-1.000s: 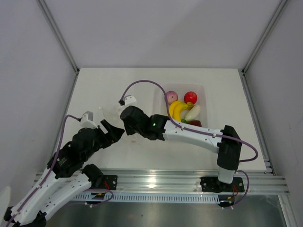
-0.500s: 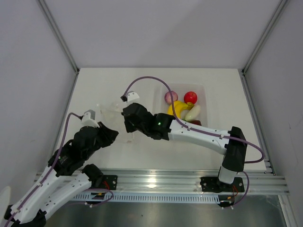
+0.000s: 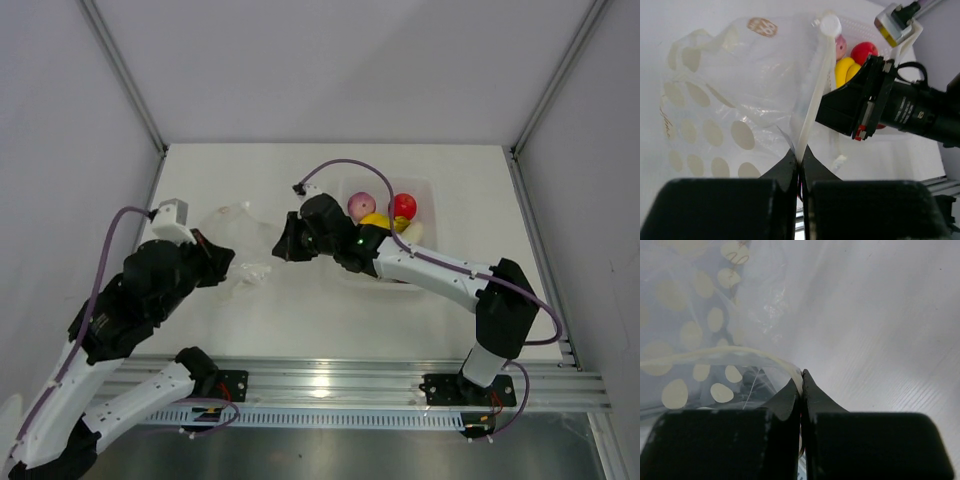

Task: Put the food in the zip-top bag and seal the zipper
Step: Open the zipper of the food storage bag at the center of the board.

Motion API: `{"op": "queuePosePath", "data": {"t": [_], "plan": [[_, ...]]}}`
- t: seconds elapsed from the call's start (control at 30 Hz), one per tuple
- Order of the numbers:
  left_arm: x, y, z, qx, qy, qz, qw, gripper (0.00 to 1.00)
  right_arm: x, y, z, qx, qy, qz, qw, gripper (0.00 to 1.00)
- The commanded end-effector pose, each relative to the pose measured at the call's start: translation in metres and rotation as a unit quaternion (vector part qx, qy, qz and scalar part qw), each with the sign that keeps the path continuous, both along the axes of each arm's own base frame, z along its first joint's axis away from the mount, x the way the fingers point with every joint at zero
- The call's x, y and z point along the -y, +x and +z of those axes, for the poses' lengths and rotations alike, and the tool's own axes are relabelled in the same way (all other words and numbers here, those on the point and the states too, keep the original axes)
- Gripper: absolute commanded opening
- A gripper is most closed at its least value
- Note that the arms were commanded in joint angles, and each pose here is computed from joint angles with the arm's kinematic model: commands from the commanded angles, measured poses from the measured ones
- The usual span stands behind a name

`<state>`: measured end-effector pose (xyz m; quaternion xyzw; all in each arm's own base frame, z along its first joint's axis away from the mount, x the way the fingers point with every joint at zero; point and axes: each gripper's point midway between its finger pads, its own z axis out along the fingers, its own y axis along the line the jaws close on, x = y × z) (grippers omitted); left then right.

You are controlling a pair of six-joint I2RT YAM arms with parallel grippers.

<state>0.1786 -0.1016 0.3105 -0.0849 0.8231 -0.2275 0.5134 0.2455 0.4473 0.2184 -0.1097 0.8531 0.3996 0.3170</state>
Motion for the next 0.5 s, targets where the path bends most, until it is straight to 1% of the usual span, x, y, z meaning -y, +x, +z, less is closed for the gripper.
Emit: {"op": "queuePosePath", "data": {"t": [0.0,0.1,0.13,0.27,0.4,0.47], "plan": [[0.022,0.017,-0.016,-0.023,0.063,-0.044,0.997,0.01,-0.009,0.001,0.016,-0.041,0.066,0.025,0.997,0.0],[0.041,0.026,-0.039,-0.043,0.067,-0.07,0.994,0.0,-0.004,0.008,0.001,-0.043,0.042,0.02,0.998,0.0],[0.048,0.029,-0.055,-0.062,0.074,-0.08,0.992,0.01,-0.003,0.009,-0.005,-0.044,0.035,0.019,0.998,0.03],[0.061,0.037,-0.081,-0.084,0.08,-0.094,0.989,0.01,0.009,0.015,-0.029,-0.043,-0.008,0.004,0.999,0.07],[0.067,0.042,-0.089,-0.082,0.072,-0.104,0.989,0.01,0.018,0.021,-0.044,-0.031,-0.039,-0.006,0.999,0.09],[0.067,0.043,-0.095,-0.085,0.07,-0.106,0.988,0.01,0.023,0.024,-0.048,-0.02,-0.053,-0.011,0.998,0.16]]}}
